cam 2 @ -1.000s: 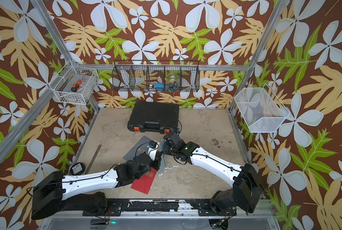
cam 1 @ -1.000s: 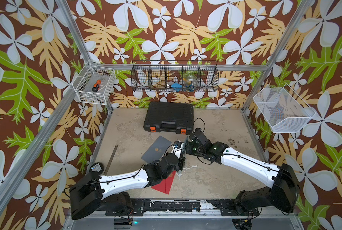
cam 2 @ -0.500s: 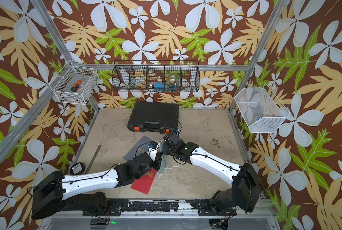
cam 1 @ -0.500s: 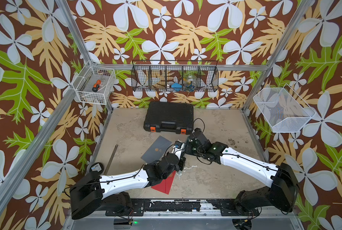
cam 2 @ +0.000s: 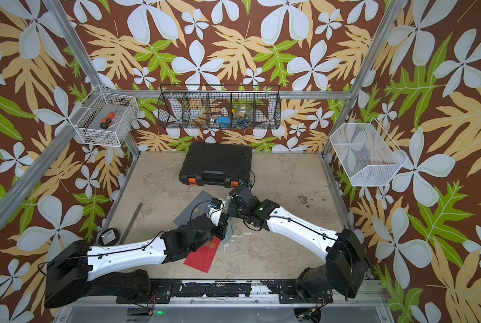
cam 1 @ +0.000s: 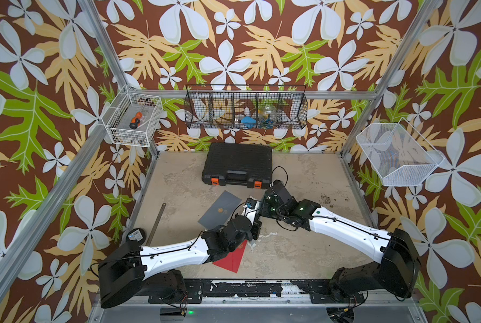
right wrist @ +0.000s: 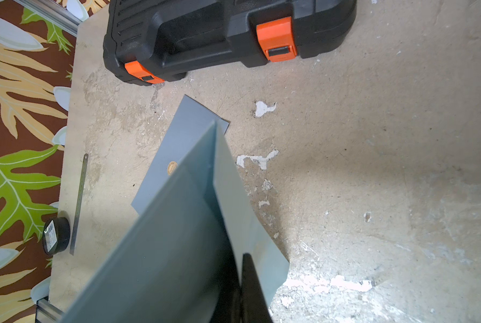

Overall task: Open the envelope
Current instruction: Open the envelope flap on the envelope.

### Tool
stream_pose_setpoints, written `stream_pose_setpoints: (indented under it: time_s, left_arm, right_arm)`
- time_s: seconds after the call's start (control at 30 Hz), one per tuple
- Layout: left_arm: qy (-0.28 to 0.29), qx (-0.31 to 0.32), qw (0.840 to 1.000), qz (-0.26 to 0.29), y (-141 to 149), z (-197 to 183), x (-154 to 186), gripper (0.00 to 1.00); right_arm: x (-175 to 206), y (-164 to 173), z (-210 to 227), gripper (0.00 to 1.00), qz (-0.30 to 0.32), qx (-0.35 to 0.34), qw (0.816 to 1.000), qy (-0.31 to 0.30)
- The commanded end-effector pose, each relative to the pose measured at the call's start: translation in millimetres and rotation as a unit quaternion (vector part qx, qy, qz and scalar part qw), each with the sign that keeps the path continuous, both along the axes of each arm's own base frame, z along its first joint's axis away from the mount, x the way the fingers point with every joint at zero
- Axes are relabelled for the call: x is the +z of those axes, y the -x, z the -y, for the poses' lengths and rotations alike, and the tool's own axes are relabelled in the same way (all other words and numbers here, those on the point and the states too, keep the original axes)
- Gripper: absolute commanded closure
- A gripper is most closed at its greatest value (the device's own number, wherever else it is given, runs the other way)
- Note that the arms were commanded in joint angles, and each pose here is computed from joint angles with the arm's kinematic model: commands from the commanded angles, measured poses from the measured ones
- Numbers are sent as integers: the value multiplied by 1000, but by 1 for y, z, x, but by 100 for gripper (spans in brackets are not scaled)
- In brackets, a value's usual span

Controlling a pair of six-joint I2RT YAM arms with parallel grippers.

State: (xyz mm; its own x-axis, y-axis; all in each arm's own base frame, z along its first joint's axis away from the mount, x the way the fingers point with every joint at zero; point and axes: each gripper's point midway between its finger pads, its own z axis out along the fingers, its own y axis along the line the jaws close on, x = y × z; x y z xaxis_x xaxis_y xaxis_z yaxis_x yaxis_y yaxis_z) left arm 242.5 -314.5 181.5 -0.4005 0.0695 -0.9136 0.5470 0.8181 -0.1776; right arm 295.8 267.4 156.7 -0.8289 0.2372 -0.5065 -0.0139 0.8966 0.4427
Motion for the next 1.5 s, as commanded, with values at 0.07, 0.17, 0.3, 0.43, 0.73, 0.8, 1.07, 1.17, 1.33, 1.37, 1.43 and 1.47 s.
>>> stream_pose_setpoints:
  time_s: [0.07,0.17,0.3,0.43,0.73,0.8,1.07,1.17,1.33,1.37,1.43,1.47]
  left_arm:
    - [-1,0,1000,7,0,0,3,100]
    - [-7,19,1000,11,-3,-7,2,100]
    - [-8,27,999,16,-4,-11,3,100]
    - [-9,28,999,15,-4,-11,2,100]
    - [-8,27,999,15,-4,-12,2,100]
    - [-7,20,1000,14,-2,-10,2,100]
    - [-7,0,1000,13,1,-2,2,100]
    - [-5,-2,1000,13,1,-1,3,100]
    - [-4,1,1000,13,2,-3,3,100]
    - [-4,1,1000,13,2,-3,3,100]
    - [-2,0,1000,14,2,-3,4,100]
    - [-2,-1,1000,14,2,-3,4,100]
  right_arm:
    - [8,-6,2,100,24,-3,1000,5]
    - [9,-5,5,100,28,-4,1000,11]
    - [9,-4,7,100,28,-3,1000,11]
    - [7,-3,6,100,25,-1,1000,12]
    - [1,-1,8,100,18,0,1000,18]
    - [1,-1,5,100,16,5,1000,11]
    - [-10,3,-7,94,-14,19,1000,1]
    - [-7,1,-7,98,-8,19,1000,0]
    - [-3,1,-3,91,2,10,1000,1]
    - [-2,0,-3,88,2,10,1000,0]
    - [-3,1,-3,83,1,10,1000,-1]
    - [-3,1,-3,83,0,10,1000,-1]
